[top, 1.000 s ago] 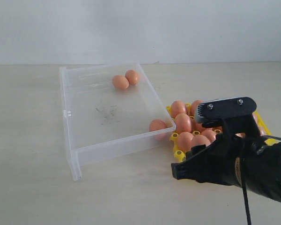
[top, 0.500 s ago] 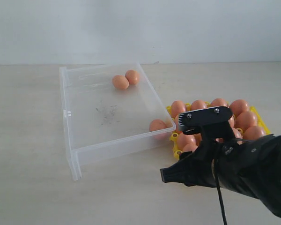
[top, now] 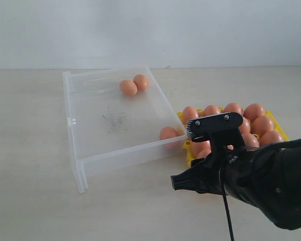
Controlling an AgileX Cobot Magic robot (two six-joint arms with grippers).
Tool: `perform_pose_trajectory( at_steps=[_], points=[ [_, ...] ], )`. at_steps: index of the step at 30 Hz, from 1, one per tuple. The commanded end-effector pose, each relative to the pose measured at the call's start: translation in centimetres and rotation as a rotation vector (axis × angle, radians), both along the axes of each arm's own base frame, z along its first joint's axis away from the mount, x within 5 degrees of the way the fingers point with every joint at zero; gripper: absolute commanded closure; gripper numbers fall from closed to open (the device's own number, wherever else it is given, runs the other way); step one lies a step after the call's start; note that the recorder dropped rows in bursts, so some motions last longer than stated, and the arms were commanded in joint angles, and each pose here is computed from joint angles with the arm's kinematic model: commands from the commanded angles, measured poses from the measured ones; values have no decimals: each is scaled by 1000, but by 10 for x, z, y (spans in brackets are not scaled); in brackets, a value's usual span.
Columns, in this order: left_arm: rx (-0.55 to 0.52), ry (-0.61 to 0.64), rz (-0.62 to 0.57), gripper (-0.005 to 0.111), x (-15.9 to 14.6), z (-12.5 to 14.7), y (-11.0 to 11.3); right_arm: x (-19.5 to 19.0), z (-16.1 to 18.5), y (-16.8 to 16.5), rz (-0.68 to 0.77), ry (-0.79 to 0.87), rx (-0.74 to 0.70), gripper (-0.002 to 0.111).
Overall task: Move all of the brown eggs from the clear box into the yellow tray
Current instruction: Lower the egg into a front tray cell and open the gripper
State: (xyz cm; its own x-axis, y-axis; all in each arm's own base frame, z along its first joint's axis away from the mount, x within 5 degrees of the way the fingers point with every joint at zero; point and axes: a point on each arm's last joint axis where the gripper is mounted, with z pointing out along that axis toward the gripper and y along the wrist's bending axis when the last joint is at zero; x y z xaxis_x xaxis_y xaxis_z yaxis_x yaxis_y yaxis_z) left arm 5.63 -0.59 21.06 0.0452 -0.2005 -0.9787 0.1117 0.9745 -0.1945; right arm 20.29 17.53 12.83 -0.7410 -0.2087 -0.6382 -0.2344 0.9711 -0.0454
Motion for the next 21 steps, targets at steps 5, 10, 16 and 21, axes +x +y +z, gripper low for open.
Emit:
perform_pose_trajectory(
  at_steps=[5, 10, 16, 21],
  points=[
    [-20, -19, -3, 103, 0, 3, 0, -4, 0, 1, 17, 29, 23, 49],
    [-20, -19, -3, 103, 0, 3, 0, -2, 17, -2, 5, -45, 40, 45],
    [-20, -19, -3, 103, 0, 3, 0, -5, 48, -7, 17, -120, 103, 45],
    [-20, -19, -3, 103, 0, 3, 0, -20, 66, 4, 241, -83, 191, 57]
  ],
)
